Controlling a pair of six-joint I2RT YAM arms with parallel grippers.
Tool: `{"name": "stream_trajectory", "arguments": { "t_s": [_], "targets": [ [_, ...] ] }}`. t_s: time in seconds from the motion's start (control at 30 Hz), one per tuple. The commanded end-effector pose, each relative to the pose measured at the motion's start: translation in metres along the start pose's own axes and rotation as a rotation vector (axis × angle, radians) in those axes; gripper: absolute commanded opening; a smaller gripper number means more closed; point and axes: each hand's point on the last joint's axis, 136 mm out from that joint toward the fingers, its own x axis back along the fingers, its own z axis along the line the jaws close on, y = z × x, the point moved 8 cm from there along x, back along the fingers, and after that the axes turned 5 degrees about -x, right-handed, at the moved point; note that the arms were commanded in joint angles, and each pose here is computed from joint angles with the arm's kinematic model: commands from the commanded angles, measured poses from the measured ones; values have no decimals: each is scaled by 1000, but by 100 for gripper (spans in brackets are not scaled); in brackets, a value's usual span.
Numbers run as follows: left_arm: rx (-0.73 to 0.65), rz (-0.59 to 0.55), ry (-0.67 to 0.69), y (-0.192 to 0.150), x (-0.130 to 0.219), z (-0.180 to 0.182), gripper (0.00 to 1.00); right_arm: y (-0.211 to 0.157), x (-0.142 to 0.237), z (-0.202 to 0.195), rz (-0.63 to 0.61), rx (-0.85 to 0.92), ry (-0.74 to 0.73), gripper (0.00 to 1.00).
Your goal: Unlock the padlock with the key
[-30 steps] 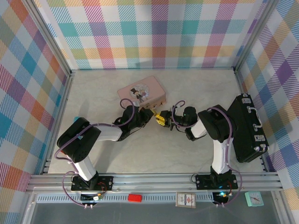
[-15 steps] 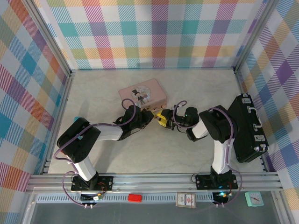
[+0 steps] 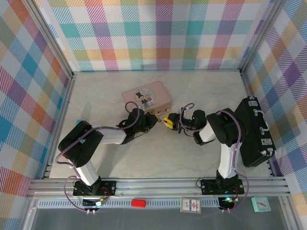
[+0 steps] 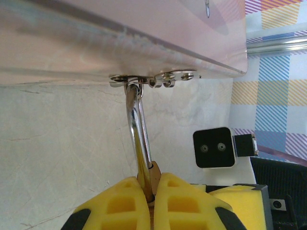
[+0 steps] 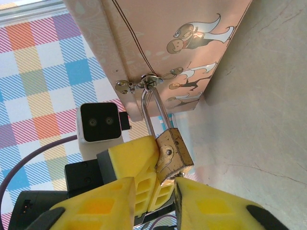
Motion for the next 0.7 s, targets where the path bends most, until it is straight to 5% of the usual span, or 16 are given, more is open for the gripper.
{"name": "stream_trajectory", "arguments": {
  "t_s": [0.0, 0.67],
  "targets": [
    [-22, -72, -205, 17, 12, -45, 0, -7, -3, -2, 17, 12, 9, 31],
    [-18, -70, -209, 16, 11, -42, 0, -16, -3, -23, -28, -39, -41, 21]
  ]
}}
